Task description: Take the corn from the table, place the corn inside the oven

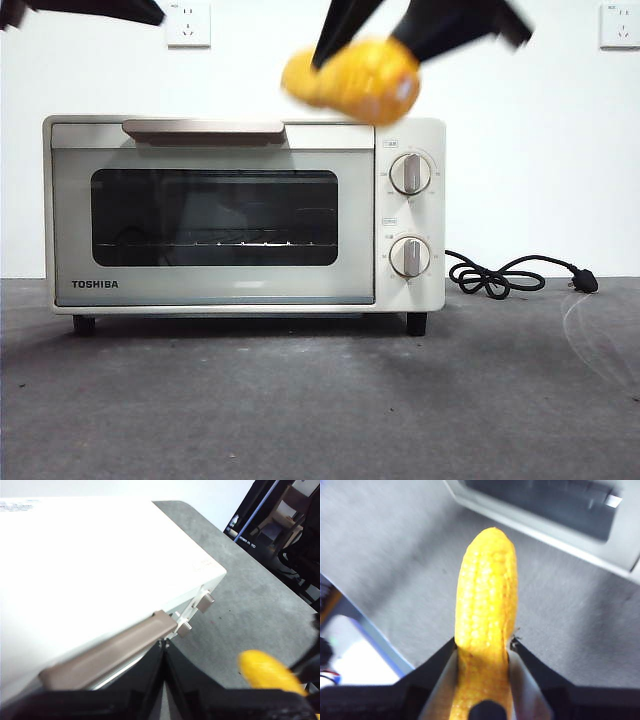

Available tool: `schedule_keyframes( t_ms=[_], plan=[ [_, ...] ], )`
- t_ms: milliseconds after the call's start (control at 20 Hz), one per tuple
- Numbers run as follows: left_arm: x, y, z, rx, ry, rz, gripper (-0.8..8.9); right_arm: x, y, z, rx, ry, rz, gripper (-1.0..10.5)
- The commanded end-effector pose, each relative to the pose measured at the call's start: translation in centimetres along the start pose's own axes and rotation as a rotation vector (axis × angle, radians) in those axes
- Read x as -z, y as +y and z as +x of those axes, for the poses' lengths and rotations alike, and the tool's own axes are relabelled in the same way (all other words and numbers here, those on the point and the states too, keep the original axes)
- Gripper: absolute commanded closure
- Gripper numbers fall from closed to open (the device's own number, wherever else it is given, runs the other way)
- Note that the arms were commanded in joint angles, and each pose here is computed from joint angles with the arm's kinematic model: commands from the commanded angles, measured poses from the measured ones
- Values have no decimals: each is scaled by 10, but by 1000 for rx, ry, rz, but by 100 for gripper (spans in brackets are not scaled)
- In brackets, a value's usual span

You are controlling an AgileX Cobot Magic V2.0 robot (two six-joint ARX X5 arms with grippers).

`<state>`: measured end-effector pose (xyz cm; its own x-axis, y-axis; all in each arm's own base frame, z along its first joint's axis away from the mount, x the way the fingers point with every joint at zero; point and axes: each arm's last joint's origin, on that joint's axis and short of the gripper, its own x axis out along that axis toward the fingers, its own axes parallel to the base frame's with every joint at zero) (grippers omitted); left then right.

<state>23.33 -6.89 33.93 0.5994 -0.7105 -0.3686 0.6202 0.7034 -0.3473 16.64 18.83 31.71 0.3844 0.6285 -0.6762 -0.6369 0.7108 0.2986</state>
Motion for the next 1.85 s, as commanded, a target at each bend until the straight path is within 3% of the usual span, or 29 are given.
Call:
schedule_keyframes(
  t_ms=[50, 300, 950, 1300, 1850],
  plan=[
    [-8, 3, 11, 12, 24, 0, 819, -1, 3, -16, 2, -30, -16, 958],
    [-21, 6, 29, 14, 142, -1, 819, 3, 4, -39, 18, -66, -19, 958],
    [-21, 18, 64, -235, 330, 101, 819, 9, 2, -52, 91, -69, -17, 958],
    [-5, 25, 76, -228, 465, 70, 819, 9, 2, -52, 93, -70, -26, 957],
    [15, 10, 74, -179, 677, 53, 819, 9, 1, -52, 106, -76, -34, 958]
  ],
)
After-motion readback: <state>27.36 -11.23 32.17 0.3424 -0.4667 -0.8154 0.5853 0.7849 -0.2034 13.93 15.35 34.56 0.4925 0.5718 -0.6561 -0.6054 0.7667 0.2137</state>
